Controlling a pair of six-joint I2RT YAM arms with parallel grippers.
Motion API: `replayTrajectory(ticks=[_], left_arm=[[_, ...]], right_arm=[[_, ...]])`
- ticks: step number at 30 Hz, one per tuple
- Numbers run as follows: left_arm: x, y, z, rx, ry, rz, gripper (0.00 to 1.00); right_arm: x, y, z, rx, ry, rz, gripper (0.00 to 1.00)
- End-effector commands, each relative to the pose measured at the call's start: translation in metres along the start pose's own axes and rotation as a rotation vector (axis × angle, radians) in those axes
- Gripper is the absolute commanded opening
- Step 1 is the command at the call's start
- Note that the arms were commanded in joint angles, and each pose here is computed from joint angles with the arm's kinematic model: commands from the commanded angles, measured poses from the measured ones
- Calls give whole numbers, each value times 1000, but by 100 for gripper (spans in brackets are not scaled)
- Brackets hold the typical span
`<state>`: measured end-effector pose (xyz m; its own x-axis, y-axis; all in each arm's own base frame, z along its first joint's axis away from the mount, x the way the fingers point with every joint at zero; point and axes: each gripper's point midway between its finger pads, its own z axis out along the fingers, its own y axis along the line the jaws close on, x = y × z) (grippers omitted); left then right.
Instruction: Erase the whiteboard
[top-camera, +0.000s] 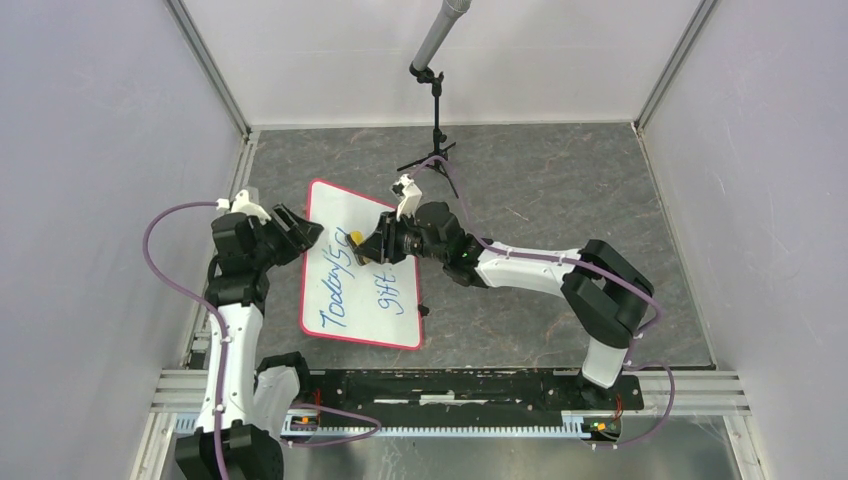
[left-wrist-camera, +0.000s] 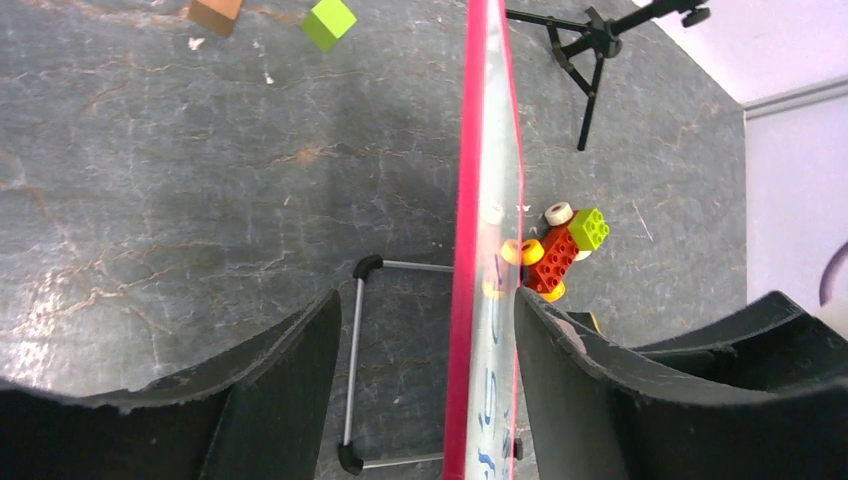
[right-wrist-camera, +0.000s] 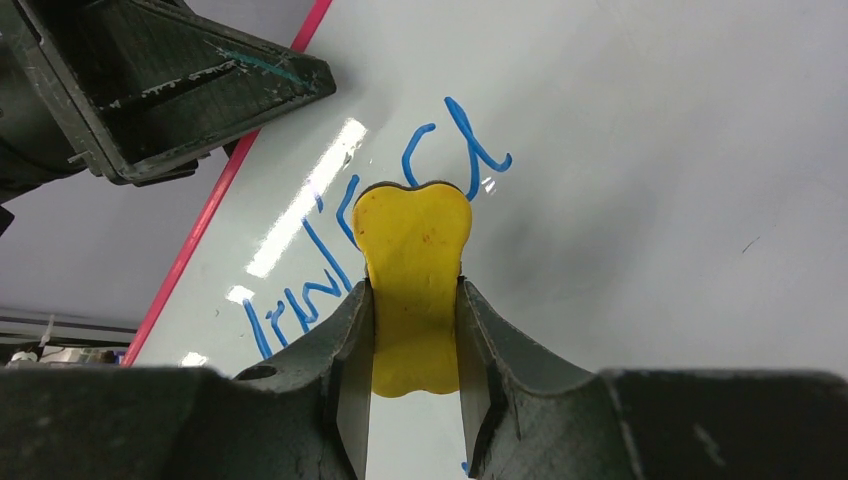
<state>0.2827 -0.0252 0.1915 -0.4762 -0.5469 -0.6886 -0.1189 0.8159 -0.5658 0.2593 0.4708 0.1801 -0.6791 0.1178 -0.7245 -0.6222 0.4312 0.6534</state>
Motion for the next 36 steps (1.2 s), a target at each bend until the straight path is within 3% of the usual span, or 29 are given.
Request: replayTrajectory(ticks=[1, 11, 20, 30, 36], left_arm=[[-21, -27, -6, 122, -80, 14, 68], [-23, -21, -9, 78, -94, 35, 51], [-19, -18, -4, 77, -70, 28, 42], [-17, -19, -3, 82, -62, 26, 41], [-16, -19, -3, 84, -60, 25, 40]], right_arm=[[-18, 10, 8, -20, -47, -8, 28], [-29, 5, 31, 32, -35, -27, 29], [-30, 3, 54, 112, 9, -103, 30], [-37, 7, 61, 119, 8, -158, 34], [-37, 10, 61, 108, 14, -168, 45]])
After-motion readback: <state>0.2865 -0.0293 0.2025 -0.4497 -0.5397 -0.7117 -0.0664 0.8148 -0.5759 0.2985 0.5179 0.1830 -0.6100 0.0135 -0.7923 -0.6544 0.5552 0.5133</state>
